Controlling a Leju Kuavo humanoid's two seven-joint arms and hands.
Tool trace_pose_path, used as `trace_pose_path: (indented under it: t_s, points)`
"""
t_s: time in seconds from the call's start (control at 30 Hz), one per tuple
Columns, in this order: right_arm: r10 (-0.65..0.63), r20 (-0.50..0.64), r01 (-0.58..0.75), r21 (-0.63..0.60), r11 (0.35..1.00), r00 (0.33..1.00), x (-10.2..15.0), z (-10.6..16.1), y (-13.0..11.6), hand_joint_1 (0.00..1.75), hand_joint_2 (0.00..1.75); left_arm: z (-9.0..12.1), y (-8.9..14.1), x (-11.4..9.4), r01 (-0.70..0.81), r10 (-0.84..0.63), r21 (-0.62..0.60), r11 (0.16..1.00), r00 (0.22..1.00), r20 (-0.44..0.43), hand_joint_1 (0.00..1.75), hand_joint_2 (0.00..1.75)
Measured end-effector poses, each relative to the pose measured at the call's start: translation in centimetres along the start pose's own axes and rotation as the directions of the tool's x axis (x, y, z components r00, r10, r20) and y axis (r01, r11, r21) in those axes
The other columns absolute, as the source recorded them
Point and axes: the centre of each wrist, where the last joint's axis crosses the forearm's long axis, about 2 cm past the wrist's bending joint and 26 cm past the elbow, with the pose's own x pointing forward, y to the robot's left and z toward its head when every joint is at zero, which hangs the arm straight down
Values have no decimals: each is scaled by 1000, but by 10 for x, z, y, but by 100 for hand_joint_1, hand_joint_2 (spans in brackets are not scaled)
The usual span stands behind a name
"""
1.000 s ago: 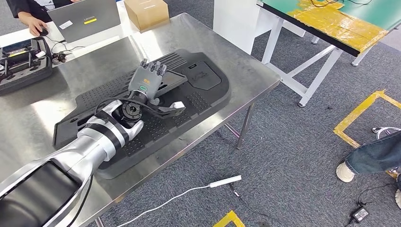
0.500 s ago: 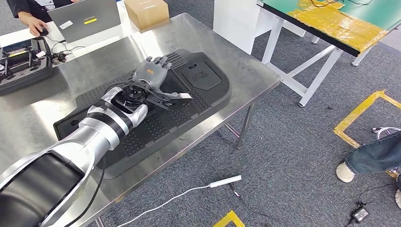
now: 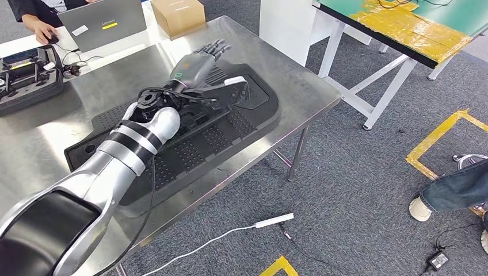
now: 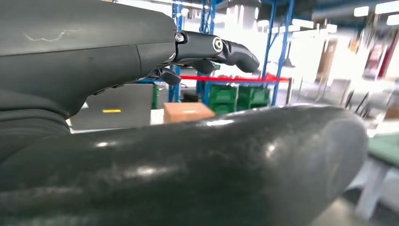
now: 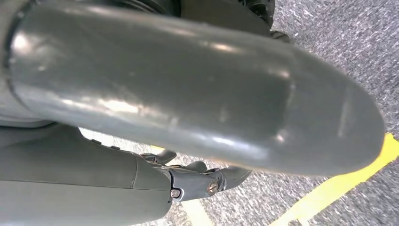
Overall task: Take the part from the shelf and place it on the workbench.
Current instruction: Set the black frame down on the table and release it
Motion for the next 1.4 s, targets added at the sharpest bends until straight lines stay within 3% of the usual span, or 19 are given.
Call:
trace_pose_path:
  t_s: [0.3,0.43,1.27,1.4]
  points:
    - [45,28,-45,-8,999,999,3,-1,-1,0,0,8,13,-6,-81,74,162,983,996,52,0,0]
    - [53,29,-53,-10,999,998,4,-1,-3,0,0,14,4,-9,-100,92,170,980,994,58,0,0]
    - [71,43,-71,-3,997,997,11,-3,-4,0,0,22,13,-19,-134,115,241,961,989,93,0,0]
    - [73,39,-73,-3,997,997,10,-2,-4,0,0,24,6,-17,-141,123,231,963,988,93,0,0]
